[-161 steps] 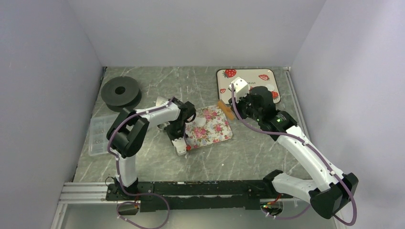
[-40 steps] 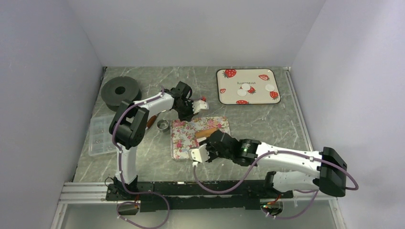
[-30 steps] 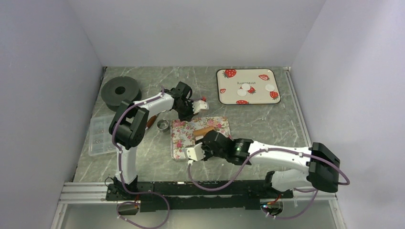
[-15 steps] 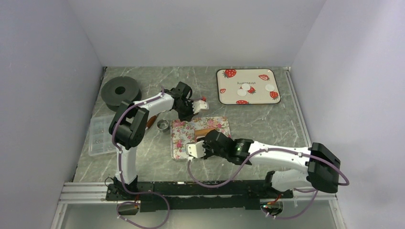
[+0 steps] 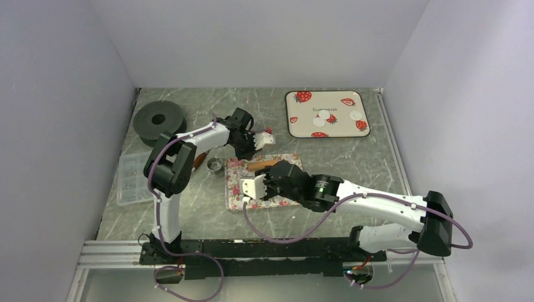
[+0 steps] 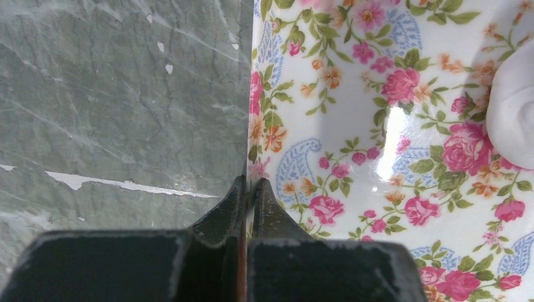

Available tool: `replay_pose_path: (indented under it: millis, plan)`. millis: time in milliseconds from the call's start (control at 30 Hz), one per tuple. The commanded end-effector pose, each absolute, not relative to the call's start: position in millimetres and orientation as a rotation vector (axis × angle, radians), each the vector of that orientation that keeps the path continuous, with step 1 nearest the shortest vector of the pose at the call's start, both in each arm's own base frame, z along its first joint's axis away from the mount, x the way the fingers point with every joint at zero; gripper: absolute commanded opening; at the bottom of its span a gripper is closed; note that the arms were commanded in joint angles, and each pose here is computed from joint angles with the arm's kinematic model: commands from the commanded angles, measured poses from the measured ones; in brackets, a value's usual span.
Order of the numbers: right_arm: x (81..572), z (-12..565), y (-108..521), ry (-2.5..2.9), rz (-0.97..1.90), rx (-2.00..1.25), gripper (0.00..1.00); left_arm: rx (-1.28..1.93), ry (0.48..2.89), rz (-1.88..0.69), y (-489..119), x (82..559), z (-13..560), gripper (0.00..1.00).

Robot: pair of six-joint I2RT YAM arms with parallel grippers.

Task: Roll out the dumpling wrappers from the dough
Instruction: Flatten out the dough on the work surface.

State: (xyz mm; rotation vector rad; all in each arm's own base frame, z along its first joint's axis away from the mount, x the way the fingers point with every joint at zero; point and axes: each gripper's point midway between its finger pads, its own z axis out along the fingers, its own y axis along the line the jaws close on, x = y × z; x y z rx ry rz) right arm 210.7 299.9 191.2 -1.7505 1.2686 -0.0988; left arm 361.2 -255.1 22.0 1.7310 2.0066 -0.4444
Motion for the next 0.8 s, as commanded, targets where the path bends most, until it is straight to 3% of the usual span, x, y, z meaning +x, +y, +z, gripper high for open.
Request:
replay_pose_path:
  millis: [0,600,767]
  plan:
    - [196.7,197.4,295.7,1.229,-0.071,-1.788,0.00,1.802,2.187,-0.463,-234.6,323.8,-17.5,0.00]
    - [161.9,97.6,277.8,1.319,0.014,-2.084,0.00,1.805,2.196,-0.465,-234.3,323.2,-20.8,0.00]
    - [157.6,106.1,271.6,1.352,-0.002,-2.078,0.00,1.804,2.194,-0.467,-234.4,322.6,-20.1,0.00]
